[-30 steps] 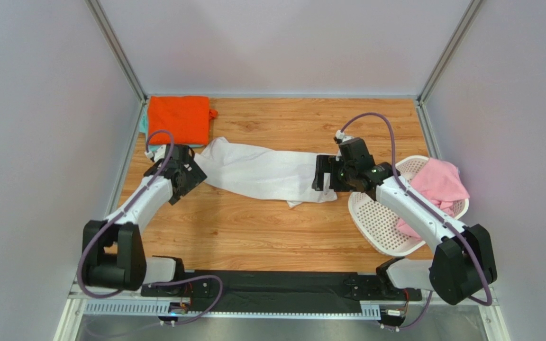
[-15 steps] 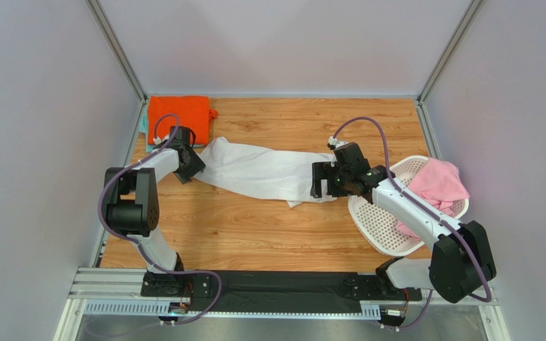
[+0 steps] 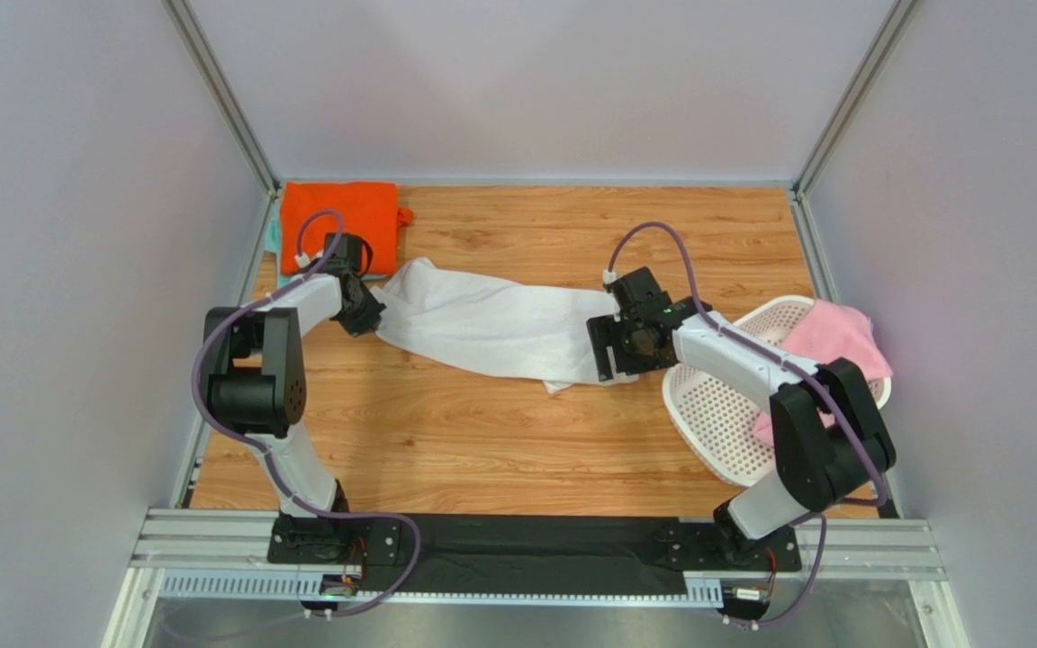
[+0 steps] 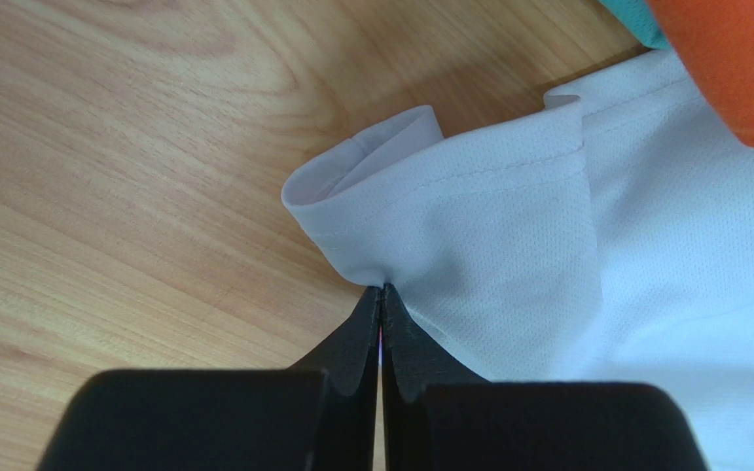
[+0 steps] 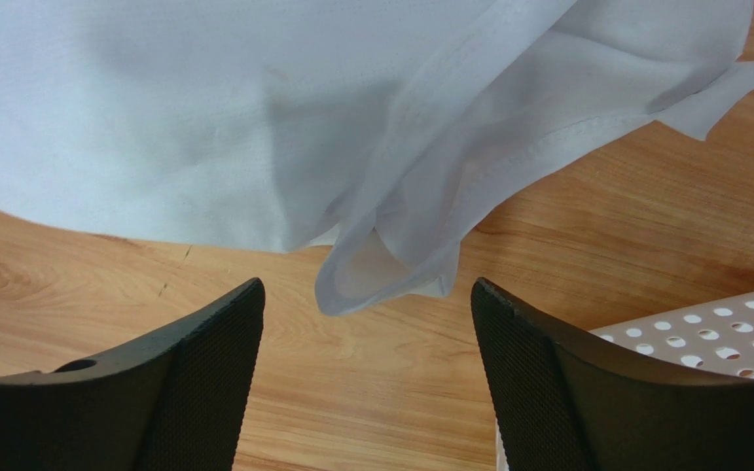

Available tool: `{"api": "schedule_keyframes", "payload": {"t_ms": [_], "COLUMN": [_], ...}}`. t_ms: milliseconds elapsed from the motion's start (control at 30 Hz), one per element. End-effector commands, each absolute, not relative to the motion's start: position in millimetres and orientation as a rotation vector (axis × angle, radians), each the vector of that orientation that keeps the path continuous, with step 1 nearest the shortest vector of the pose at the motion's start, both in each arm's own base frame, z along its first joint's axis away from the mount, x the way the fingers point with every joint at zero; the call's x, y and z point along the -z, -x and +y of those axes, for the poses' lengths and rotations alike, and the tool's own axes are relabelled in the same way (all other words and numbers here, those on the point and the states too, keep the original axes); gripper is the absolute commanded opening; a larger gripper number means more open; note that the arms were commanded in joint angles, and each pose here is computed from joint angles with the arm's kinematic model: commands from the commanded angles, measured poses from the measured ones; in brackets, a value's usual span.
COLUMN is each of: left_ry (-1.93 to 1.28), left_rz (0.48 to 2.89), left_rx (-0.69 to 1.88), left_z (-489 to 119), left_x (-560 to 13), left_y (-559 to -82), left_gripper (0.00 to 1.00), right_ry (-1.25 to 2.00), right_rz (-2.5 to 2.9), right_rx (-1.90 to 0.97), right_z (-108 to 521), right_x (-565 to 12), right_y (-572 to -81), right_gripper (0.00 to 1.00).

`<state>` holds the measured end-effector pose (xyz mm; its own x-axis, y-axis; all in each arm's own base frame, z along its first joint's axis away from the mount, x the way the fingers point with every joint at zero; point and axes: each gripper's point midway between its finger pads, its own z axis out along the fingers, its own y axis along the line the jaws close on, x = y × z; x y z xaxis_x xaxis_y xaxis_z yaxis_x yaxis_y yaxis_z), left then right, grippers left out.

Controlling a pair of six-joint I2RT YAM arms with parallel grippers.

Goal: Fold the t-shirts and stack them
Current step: Flatten the tshirt out

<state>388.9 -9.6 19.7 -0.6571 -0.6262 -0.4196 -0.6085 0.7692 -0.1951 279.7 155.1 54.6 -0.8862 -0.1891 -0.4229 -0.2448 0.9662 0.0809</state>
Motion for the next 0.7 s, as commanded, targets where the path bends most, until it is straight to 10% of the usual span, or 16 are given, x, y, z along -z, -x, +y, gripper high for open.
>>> {"api": "schedule_keyframes", "payload": {"t_ms": [0, 100, 300, 667], "left_ry": [0.884, 0.867, 0.853, 0.808], "left_rz": [2.477, 2.438, 2.363, 1.932], "left_rx": [0.076, 0.104, 0.118, 0.311], "left_z": [-8.3, -9.6, -7.4, -7.8], "left_x": [-32.1, -40.9, -73.7, -232.0], "left_y": [-382.9, -381.0, -374.5, -322.8], "left_gripper": [0.0, 0.0, 0.0, 0.0], "right_ry": [0.293, 0.279, 0.258, 0.214], "right_rz": [2.651, 2.656, 2.626, 2.225], "right_rx": [-0.085, -0.056, -0.063, -0.363], "right_z": [151.0, 149.9, 150.9, 157.1], "right_x": [-60.0, -52.2, -63.0, -230.9], "right_y": [-301.6, -305.8, -310.2, -288.4], "right_gripper": [0.77, 0.69, 0.0, 0.0]}}
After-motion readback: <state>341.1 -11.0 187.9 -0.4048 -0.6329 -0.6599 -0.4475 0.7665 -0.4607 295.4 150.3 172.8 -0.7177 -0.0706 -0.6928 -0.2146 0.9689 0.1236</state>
